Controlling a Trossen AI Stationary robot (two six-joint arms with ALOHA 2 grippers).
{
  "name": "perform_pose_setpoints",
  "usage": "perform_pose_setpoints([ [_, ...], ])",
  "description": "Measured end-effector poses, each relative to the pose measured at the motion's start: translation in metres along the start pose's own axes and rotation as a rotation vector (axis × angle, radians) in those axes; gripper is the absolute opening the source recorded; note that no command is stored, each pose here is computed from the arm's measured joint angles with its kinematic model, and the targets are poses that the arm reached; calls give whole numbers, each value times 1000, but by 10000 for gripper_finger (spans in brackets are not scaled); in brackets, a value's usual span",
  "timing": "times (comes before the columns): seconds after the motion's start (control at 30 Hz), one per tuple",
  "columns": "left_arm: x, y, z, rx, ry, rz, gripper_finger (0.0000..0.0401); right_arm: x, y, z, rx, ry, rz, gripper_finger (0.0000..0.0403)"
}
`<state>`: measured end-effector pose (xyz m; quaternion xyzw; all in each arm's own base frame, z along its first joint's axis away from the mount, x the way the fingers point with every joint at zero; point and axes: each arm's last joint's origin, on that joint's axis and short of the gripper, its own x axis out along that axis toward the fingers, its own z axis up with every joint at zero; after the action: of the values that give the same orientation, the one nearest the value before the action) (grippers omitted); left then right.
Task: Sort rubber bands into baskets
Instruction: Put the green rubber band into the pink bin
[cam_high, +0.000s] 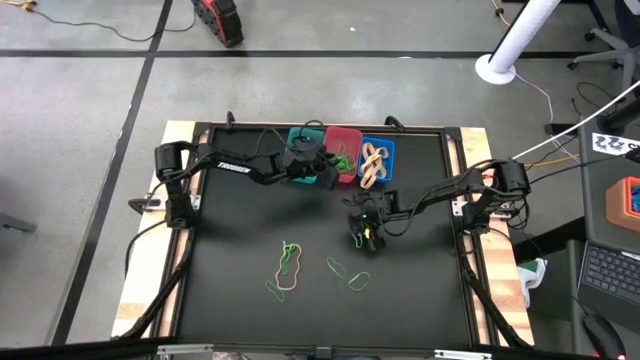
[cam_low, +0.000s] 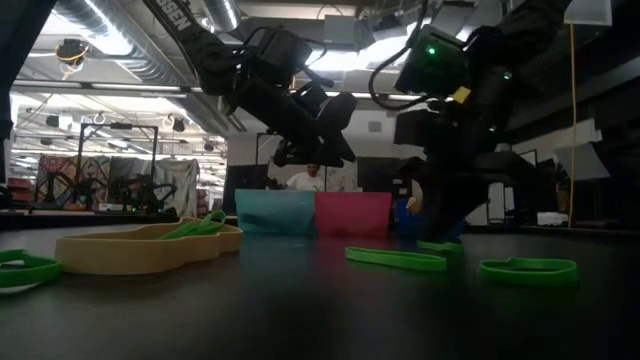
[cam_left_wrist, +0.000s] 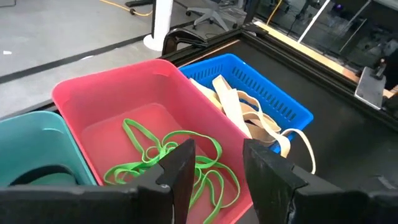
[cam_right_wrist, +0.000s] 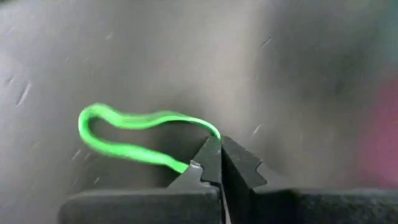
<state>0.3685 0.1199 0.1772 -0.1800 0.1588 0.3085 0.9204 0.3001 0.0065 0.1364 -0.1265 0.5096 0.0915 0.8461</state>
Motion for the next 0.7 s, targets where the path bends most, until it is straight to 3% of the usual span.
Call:
perform_pose_setpoints([
  [0.33, -14, -10, 8, 60, 20, -79, 131, -13, -11, 30, -50, -78, -97, 4],
  [0.7, -69, -18, 31, 130, 131, -78, 131, -34, -27, 61, -173, -117, -272, 1],
])
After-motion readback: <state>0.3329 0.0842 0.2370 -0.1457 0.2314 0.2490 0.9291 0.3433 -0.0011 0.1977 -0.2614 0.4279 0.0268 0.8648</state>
